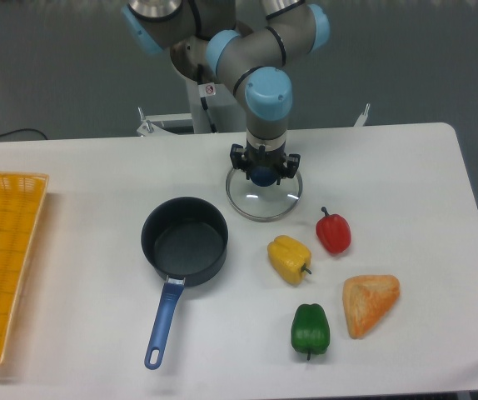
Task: Place the lid on the table
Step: 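Open the gripper to release the lid's blue knob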
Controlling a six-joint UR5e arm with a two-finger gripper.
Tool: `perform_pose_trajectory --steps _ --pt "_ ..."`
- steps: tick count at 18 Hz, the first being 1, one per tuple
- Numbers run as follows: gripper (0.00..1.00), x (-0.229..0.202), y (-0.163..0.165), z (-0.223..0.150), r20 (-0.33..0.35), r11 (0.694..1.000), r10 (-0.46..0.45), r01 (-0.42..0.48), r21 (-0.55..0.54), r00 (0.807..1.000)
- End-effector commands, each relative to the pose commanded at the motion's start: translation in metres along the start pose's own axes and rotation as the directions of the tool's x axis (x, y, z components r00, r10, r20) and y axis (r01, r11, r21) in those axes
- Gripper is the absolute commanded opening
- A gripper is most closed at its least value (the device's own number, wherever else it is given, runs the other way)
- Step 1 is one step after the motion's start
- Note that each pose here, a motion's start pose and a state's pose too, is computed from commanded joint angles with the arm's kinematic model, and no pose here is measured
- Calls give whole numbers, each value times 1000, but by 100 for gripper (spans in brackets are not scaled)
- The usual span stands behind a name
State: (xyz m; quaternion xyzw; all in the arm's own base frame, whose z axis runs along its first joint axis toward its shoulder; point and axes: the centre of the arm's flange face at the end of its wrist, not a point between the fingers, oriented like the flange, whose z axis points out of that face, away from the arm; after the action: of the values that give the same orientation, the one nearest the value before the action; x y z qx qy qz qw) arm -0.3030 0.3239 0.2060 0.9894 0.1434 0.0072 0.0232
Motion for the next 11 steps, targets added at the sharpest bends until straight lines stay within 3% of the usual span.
perform_pose_trajectory --steps 11 --pt "68 1 -2 -1 6 1000 6 -6 -3 1000"
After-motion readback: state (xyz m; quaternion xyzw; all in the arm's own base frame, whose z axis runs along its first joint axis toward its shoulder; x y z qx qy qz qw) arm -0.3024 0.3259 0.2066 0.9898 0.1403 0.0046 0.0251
